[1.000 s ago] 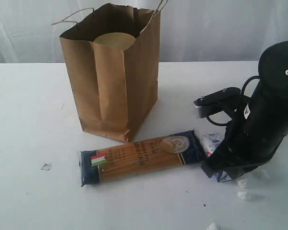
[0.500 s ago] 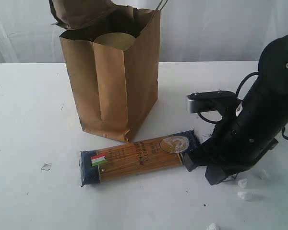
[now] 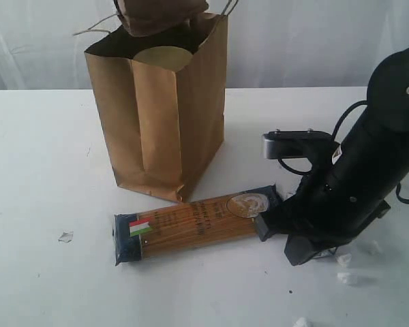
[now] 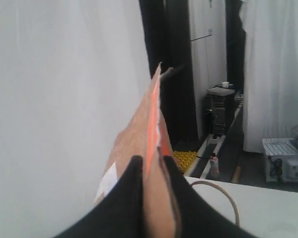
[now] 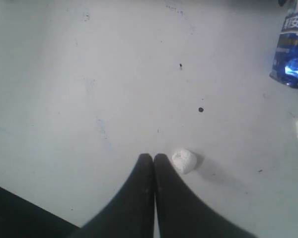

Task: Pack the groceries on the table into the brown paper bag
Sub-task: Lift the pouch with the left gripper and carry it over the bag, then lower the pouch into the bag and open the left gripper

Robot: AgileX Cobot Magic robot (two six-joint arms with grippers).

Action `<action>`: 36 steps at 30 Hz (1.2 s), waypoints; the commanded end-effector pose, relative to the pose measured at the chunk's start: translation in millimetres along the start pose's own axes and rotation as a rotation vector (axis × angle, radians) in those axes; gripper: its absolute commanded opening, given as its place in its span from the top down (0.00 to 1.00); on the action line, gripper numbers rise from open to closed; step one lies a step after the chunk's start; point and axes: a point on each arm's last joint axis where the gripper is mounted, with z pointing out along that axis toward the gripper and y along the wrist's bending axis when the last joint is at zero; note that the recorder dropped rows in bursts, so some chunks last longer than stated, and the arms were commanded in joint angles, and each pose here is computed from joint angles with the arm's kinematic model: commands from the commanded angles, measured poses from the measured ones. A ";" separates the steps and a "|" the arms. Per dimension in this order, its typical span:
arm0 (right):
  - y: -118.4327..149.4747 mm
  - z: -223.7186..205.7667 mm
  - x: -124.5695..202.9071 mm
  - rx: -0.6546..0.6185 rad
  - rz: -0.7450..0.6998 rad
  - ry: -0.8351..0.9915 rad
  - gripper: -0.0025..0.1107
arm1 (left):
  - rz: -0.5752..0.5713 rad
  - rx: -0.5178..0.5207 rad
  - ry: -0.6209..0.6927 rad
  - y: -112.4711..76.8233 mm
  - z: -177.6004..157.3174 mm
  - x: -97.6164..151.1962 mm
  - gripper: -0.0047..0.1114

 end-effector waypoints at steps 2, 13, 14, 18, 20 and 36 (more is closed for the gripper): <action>-2.1 0.6 2.4 -0.004 0.010 0.009 0.98 | 0.089 0.080 -0.081 5.3 10.1 6.8 0.96; -1.6 0.6 2.4 -0.010 0.014 0.008 0.98 | 0.172 0.290 -0.209 48.9 -7.2 24.2 0.96; -1.6 0.6 2.2 -0.010 0.014 0.007 0.98 | 0.174 0.278 -0.205 53.5 -10.5 25.9 0.96; -1.6 0.6 1.8 -0.009 0.014 0.003 0.98 | 0.168 0.261 -0.200 64.9 -14.4 28.9 0.96; -1.6 0.6 1.5 -0.009 0.014 -0.001 0.98 | 0.175 0.262 -0.203 68.2 -12.6 31.1 0.96; -6.8 16.5 14.3 -0.007 0.040 0.032 0.98 | 0.135 0.279 -0.211 96.9 3.9 61.6 0.96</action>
